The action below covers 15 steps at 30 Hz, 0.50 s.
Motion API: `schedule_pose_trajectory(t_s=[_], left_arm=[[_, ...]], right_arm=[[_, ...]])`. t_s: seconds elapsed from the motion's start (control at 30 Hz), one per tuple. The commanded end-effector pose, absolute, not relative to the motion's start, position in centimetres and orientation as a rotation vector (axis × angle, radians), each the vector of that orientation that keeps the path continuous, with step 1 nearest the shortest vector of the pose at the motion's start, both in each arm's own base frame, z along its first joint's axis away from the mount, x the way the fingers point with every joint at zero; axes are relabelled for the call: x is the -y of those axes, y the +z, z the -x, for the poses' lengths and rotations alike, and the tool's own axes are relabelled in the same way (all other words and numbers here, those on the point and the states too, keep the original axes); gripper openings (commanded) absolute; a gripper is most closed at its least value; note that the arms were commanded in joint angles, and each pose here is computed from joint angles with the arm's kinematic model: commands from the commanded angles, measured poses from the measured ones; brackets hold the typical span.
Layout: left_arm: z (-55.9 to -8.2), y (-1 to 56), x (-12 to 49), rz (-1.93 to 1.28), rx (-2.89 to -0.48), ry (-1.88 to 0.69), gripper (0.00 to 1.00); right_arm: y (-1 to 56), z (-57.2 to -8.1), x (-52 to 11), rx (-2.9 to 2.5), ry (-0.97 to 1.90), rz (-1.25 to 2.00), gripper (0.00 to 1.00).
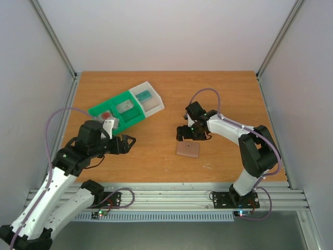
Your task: Take the credit cards out of the card holder
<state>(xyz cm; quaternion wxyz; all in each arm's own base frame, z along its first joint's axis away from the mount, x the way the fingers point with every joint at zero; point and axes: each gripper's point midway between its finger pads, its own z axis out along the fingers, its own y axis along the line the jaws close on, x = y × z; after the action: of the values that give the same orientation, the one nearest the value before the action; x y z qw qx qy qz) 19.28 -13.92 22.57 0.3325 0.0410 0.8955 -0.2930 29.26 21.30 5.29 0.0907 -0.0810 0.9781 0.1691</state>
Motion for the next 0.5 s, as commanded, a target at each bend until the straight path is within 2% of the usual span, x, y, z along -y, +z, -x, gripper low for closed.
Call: schedule_pose_trajectory(t_s=[0.0,0.17,0.47], left_arm=[[-19.6,22.6,15.4,-0.095,-2.365,-0.875,0.85],[-19.4,22.1,16.1,-0.094,-2.380,-0.932,0.82],[-19.2,21.4,16.4,-0.098,-2.404,-0.949,0.81]], right_arm=[[5.4,-28.7,-21.4,-2.907,0.542,0.311,0.97],[4.3,-27.6,-21.1,-2.937,0.554,0.320,0.97],[4.3,-24.7,-22.0,-2.959,0.757,0.270,0.96]])
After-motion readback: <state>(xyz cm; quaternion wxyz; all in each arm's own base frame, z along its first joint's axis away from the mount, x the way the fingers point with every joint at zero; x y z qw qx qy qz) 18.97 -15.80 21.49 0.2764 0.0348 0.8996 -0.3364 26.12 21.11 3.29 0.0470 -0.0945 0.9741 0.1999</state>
